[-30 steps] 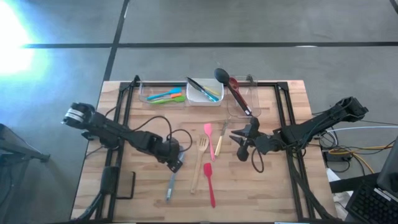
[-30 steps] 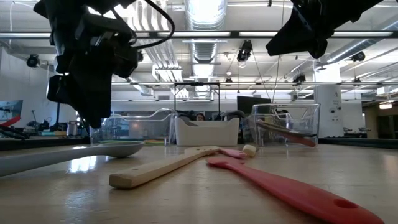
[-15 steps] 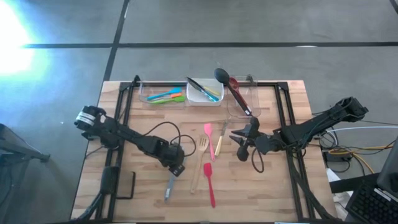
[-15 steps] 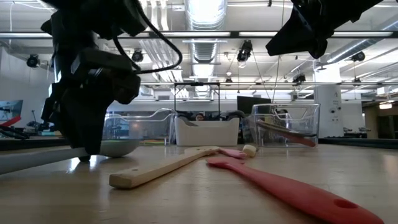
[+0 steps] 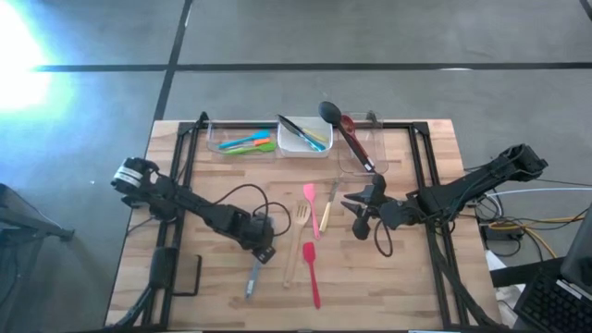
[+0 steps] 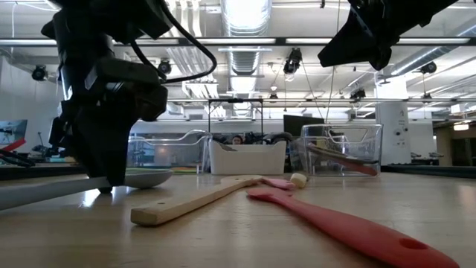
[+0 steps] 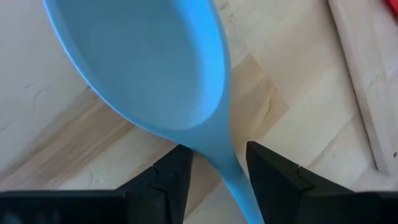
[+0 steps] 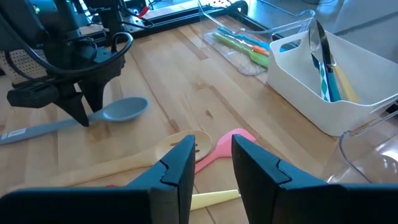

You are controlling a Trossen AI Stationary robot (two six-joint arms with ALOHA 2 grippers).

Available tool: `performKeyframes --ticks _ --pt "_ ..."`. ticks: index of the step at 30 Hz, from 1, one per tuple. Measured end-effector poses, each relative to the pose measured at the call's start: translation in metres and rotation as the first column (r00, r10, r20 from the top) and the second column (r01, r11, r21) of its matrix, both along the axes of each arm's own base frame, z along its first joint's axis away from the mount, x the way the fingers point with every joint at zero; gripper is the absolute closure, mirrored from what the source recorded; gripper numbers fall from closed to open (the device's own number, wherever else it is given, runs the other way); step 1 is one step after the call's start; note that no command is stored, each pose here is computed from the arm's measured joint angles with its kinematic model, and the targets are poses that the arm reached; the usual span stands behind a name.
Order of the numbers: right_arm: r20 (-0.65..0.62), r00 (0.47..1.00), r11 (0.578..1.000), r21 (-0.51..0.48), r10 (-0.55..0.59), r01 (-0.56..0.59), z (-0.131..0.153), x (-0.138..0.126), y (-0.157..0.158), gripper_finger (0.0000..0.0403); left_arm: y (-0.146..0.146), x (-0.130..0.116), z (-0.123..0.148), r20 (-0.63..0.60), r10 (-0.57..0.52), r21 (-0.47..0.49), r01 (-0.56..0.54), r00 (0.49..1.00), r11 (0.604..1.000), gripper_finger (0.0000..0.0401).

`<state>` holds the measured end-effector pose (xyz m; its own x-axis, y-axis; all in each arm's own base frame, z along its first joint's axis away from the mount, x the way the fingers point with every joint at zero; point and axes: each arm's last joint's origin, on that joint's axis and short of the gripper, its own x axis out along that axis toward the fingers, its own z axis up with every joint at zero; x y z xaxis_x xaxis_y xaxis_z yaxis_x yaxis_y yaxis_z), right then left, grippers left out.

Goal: Pick & Place Kitchen Items
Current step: Put the gray ladle into the right transparent bin

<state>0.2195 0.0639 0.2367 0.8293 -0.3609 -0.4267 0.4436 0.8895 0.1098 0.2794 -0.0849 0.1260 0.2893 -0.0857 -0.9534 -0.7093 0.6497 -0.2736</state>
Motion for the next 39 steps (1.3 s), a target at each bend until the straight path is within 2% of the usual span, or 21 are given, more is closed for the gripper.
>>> performKeyframes --ticks 6,12,15,20,24,26,29,32,34,37,39 --pt "0.000 1.000 1.000 0.000 0.000 0.000 0.000 0.000 0.000 0.0308 0.001 0.001 -0.016 -0.054 -0.001 0.055 0.004 0.999 0.999 0.0261" --pt "0.000 1.000 1.000 0.000 0.000 0.000 0.000 0.000 0.000 0.0314 0.002 0.000 -0.017 -0.067 -0.048 0.069 0.053 0.997 0.996 0.0320" --pt "-0.001 1.000 1.000 0.000 0.001 -0.001 0.000 0.000 0.000 0.0311 0.004 -0.001 -0.009 -0.037 -0.114 0.087 0.116 0.993 0.989 0.0347" --pt "-0.002 1.000 1.000 -0.001 0.001 -0.001 0.000 0.000 0.000 0.0307 0.007 -0.004 0.020 0.073 -0.188 0.108 0.180 0.979 0.978 0.0349" --pt "-0.002 1.000 1.000 -0.001 0.001 -0.001 0.000 0.000 0.000 0.0312 0.013 -0.011 0.045 0.152 -0.210 0.177 0.183 0.966 0.967 0.0354" --pt "-0.002 1.000 1.000 0.000 0.001 -0.001 0.000 0.000 0.000 0.0316 0.015 -0.013 0.065 0.247 -0.210 0.209 0.159 0.946 0.965 0.0354" --pt "0.002 1.000 1.000 0.000 0.000 0.000 0.000 0.000 0.000 0.0320 0.019 -0.022 0.086 0.316 -0.225 0.260 0.144 0.922 0.955 0.0354" --pt "0.017 1.000 1.000 -0.004 0.000 0.000 0.002 0.001 0.000 0.0321 0.025 -0.032 0.111 0.414 -0.217 0.340 0.071 0.884 0.938 0.0354" --pt "0.047 0.999 1.000 -0.026 0.000 0.002 0.005 0.003 0.000 0.0320 0.028 -0.036 0.127 0.495 -0.217 0.396 0.003 0.841 0.918 0.0354" --pt "0.112 0.993 0.998 -0.059 0.027 -0.020 0.012 0.008 0.002 0.0316 0.031 -0.039 0.146 0.578 -0.286 0.487 -0.043 0.765 0.872 0.0354" --pt "0.150 0.987 0.994 -0.099 0.052 -0.038 0.015 0.012 0.004 0.0313 0.033 -0.037 0.161 0.642 -0.343 0.533 -0.078 0.685 0.842 0.0354"
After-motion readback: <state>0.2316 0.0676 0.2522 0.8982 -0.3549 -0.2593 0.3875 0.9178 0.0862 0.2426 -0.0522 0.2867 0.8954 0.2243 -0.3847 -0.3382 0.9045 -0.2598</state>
